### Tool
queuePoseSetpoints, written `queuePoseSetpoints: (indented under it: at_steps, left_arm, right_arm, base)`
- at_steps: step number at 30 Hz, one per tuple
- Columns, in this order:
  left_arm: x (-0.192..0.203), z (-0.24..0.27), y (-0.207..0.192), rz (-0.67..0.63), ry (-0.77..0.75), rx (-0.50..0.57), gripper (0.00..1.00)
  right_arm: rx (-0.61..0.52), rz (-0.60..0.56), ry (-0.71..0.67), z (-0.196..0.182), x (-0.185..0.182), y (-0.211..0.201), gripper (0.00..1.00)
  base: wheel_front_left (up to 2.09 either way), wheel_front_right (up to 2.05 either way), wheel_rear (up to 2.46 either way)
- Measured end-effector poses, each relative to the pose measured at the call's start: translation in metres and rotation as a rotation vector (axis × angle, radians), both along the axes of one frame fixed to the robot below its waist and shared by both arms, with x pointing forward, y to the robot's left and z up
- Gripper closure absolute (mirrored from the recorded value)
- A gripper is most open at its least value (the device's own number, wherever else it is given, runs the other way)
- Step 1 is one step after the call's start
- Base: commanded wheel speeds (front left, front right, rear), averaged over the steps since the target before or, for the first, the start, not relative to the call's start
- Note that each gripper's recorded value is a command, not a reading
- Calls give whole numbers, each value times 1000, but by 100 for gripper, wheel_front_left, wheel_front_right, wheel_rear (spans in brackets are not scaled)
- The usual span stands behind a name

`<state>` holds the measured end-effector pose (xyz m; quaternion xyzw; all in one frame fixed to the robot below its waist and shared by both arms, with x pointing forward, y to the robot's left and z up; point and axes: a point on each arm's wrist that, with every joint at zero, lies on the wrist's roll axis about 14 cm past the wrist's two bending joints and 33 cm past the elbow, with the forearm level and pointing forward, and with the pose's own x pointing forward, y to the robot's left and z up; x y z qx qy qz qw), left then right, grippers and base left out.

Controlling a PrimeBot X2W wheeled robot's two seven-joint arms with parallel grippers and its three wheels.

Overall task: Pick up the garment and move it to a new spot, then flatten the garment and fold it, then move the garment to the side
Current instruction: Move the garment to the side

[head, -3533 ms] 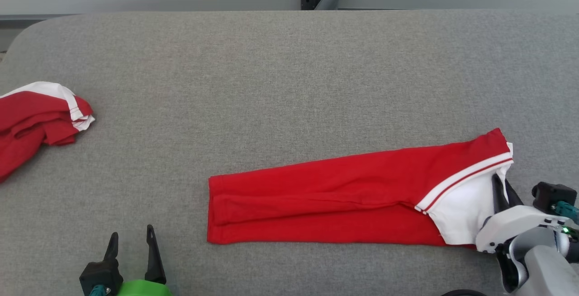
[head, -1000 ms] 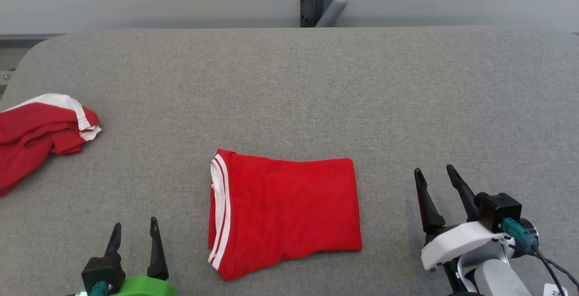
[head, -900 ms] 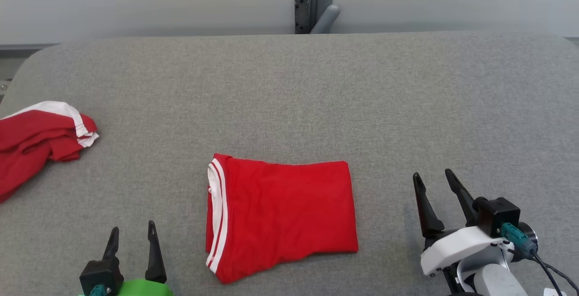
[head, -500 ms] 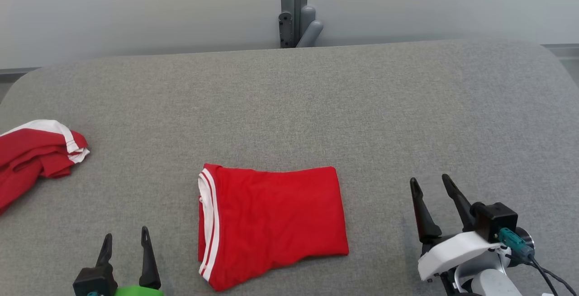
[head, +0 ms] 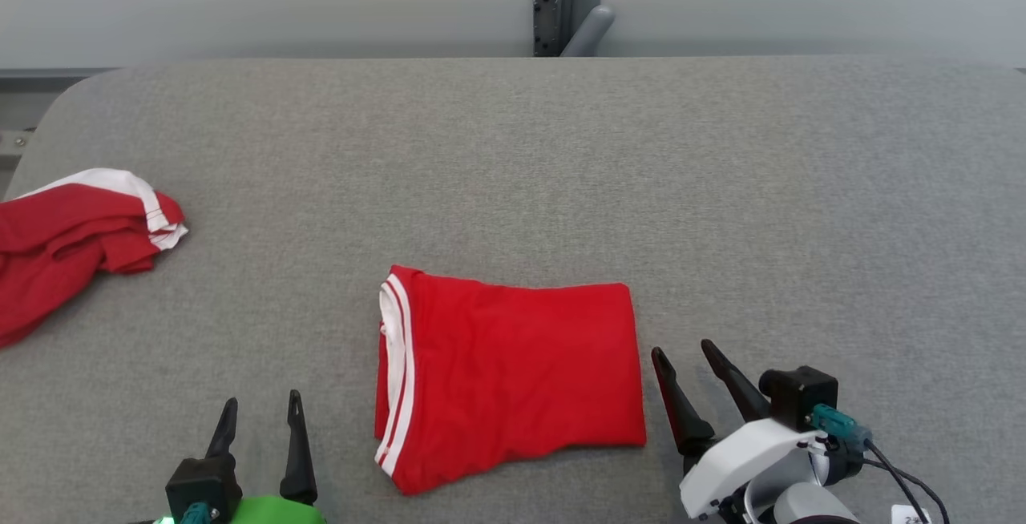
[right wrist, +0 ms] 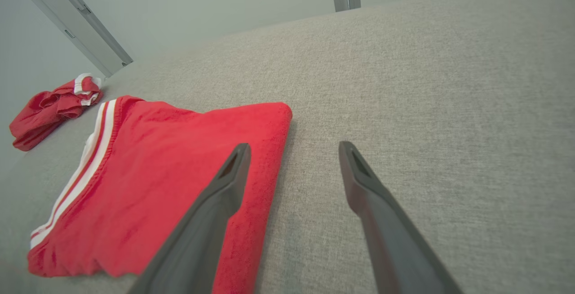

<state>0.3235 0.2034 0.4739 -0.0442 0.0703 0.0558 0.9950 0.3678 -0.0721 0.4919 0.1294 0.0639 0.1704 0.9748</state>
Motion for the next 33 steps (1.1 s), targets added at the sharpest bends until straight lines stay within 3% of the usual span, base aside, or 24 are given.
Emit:
queuePoseSetpoints:
  at_steps: [5, 14, 15, 16, 23, 30, 33]
  left_arm:
    - [-6, -4, 9, 30, 15, 2, 0]
    - [-28, -9, 40, 136, 43, 21, 0]
    - [-30, -9, 43, 146, 45, 22, 0]
    - [-32, -10, 45, 154, 47, 24, 0]
    - [-27, -13, 37, 121, 57, 18, 0]
    - [-4, -15, 7, 9, 53, 11, 0]
    - [15, -15, -24, -94, 44, 0, 0]
  right_arm:
    - [39, 72, 68, -14, 14, 29, 0]
    - [7, 172, 222, -57, 22, 65, 0]
    - [15, 182, 228, -57, 23, 69, 64]
    - [19, 192, 231, -58, 24, 73, 100]
    - [41, 160, 187, -44, 37, 66, 100]
    - [25, 17, 176, -45, 35, 12, 100]
    - [11, -91, 168, -43, 27, -30, 100]
  base:
    - [0, 0, 0]
    - [0, 0, 0]
    - [0, 0, 0]
    - [0, 0, 0]
    - [0, 0, 0]
    - [0, 0, 0]
    - [0, 0, 0]
